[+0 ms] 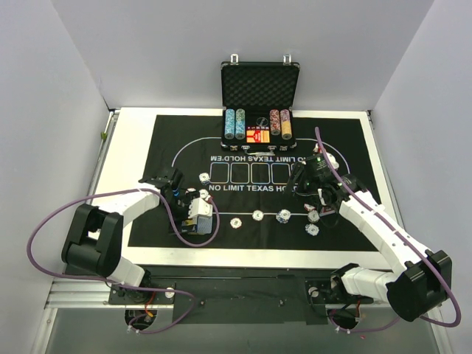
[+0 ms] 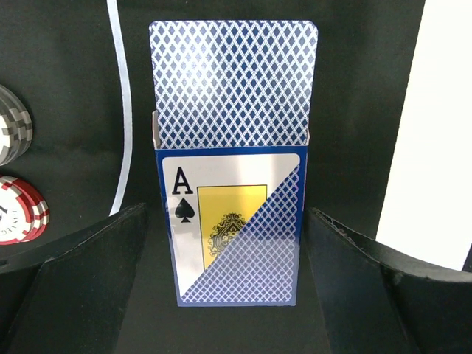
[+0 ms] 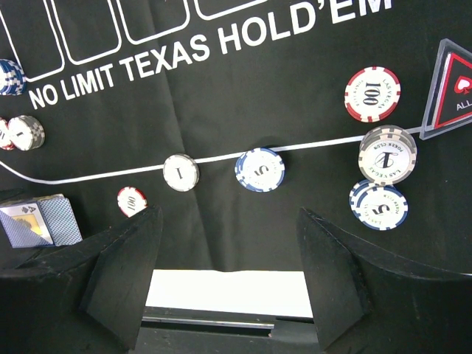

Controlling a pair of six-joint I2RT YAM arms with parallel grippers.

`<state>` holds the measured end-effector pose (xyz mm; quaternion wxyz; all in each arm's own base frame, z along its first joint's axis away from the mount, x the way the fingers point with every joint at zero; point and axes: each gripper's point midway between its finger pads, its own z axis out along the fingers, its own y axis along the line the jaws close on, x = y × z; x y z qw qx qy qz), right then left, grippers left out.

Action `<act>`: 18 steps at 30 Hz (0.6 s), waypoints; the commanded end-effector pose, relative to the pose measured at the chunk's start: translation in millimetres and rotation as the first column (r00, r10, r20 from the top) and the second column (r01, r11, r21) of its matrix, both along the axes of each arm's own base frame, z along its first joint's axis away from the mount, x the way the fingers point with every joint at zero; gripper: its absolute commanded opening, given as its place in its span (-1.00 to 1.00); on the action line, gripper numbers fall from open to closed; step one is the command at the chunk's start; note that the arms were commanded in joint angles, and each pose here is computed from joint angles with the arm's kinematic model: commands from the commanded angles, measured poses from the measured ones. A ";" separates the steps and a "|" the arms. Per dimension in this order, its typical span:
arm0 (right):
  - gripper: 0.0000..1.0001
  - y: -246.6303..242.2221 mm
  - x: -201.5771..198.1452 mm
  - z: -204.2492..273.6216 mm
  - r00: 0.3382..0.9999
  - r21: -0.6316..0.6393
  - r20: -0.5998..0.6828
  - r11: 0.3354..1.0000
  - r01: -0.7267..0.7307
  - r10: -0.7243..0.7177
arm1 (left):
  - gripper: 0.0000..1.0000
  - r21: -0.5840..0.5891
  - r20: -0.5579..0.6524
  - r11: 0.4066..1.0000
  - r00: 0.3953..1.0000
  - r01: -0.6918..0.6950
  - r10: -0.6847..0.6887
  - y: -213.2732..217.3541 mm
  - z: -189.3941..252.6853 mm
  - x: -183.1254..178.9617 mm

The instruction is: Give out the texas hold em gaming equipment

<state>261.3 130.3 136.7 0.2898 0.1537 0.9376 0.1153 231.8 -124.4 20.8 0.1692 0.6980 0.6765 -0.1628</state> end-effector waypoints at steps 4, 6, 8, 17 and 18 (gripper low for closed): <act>0.35 3.7 5.5 7.4 1.000 0.021 0.016 1.000 -0.004 0.004 | 0.88 -0.018 0.005 0.999 0.999 0.035 -0.035 -4.1 -5.5 -2.3; 0.35 10.1 2.8 4.3 1.000 0.047 0.000 0.999 -0.026 0.026 | 0.70 -0.012 0.009 0.999 0.999 0.039 -0.039 -4.3 -6.5 -3.7; 0.35 14.6 2.0 2.2 0.999 0.066 -0.005 0.997 -0.040 0.041 | 0.44 -0.014 0.013 0.999 0.999 0.042 -0.042 -3.9 -6.6 -5.6; 0.35 62.0 -2.9 -11.7 0.989 0.259 -0.016 0.956 -0.137 0.146 | -0.28 -0.050 0.018 0.999 1.000 0.021 -0.020 -11.8 13.7 1.1; 0.35 65.7 -3.9 -14.7 0.989 0.273 -0.024 0.953 -0.133 0.145 | -0.29 -0.059 0.017 0.998 1.000 0.010 -0.009 -14.2 20.4 3.8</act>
